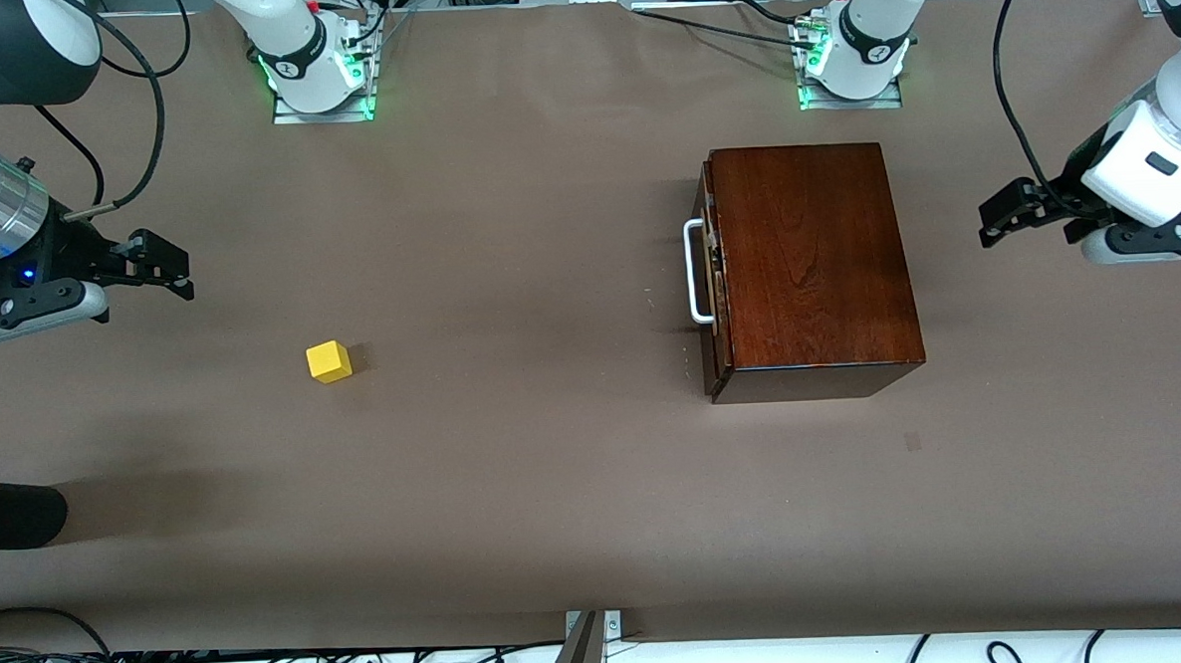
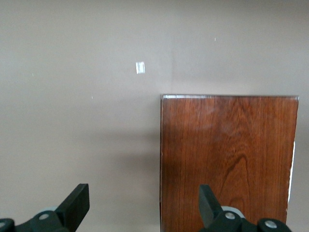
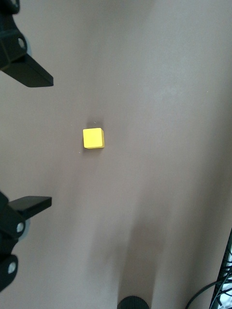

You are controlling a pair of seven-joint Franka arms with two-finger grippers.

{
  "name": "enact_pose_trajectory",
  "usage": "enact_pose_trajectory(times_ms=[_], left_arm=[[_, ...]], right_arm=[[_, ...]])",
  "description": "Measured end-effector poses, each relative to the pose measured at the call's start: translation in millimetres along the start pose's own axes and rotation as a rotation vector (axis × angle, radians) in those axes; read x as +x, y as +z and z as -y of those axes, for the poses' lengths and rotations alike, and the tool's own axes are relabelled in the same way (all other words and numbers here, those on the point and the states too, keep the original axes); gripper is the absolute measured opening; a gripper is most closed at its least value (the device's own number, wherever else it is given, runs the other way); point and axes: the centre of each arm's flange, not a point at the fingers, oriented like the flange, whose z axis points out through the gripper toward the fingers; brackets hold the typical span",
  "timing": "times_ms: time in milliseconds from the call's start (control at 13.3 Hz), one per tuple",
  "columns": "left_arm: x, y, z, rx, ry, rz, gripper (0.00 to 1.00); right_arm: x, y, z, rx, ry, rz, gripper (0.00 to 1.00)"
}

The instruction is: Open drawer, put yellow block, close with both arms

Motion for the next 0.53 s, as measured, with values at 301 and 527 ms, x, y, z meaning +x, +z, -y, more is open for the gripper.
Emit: enact_pose_trajectory(times_ms=[301,527], left_arm=[[-17.4,16.6,-53.9,-0.01,0.096,0.123,1.0],[-23.8,48.1,-123.2,-0.005,0.22,0.186,1.0]], right_arm=[[-0.1,0.0,-0.5,0.0,0.001,0.0,1.0],[-0.2,0.1,-1.3,0.0,0.002,0.0,1.0]])
